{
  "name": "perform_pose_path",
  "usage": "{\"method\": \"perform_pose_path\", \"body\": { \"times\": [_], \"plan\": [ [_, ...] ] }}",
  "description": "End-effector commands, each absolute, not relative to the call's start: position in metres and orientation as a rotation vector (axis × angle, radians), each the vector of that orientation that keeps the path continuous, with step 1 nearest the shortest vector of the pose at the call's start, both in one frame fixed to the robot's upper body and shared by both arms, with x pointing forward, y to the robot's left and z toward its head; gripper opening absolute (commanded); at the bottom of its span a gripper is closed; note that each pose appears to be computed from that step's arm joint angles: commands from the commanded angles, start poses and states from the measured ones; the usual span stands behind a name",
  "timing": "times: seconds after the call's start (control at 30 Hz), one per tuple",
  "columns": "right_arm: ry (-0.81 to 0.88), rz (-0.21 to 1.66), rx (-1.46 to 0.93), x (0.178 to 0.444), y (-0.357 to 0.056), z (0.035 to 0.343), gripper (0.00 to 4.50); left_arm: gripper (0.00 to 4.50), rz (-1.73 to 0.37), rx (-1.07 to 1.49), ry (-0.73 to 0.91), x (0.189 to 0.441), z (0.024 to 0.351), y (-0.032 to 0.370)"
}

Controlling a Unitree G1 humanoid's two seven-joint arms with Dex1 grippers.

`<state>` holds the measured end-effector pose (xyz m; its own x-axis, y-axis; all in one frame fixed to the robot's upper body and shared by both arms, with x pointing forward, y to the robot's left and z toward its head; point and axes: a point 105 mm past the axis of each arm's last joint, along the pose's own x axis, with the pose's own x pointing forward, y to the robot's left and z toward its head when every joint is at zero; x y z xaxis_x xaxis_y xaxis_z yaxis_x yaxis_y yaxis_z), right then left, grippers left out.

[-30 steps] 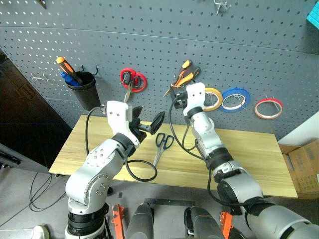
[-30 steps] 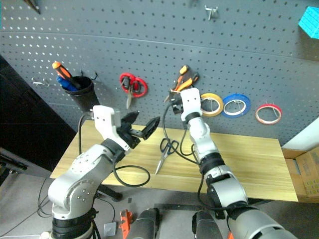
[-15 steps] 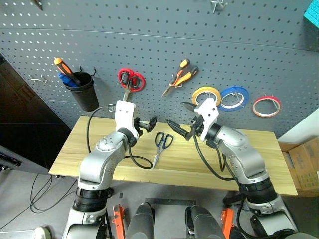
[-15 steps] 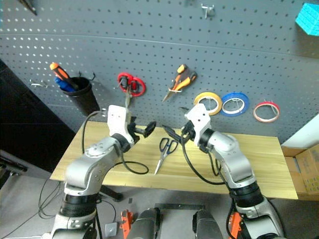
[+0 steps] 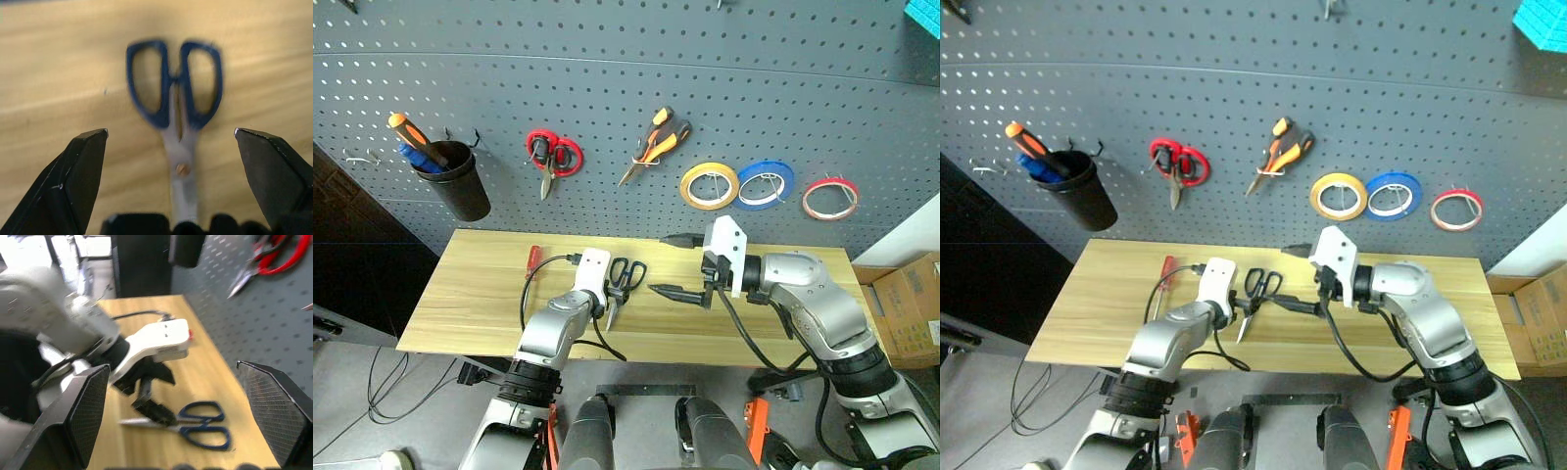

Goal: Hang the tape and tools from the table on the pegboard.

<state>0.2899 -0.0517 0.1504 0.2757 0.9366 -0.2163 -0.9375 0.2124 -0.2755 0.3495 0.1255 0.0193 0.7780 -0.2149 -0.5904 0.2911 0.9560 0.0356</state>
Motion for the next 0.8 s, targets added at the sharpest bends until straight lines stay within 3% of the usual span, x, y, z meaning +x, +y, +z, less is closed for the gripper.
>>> {"method": "perform_pose_path", "body": {
  "times": [0.03, 0.27, 0.7, 0.8],
  "plan": [
    [-0.021, 1.364, -0.489, 0.278, -0.052, 0.147, 4.48, 4.50, -0.276, 0.168, 0.644, 0.343, 0.016, 0.130],
    [0.028, 1.342, -0.530, 0.282, -0.064, 0.131, 4.48, 4.50, -0.338, 0.184, 0.705, 0.339, 0.000, 0.122],
    [0.034, 1.313, -0.516, 0.287, -0.066, 0.131, 4.48, 4.50, -0.311, 0.184, 0.761, 0.352, -0.006, 0.113],
    [0.032, 1.314, -0.517, 0.287, -0.067, 0.133, 4.50, 3.88, -0.308, 0.192, 0.758, 0.351, -0.005, 0.116]
  ]
}}
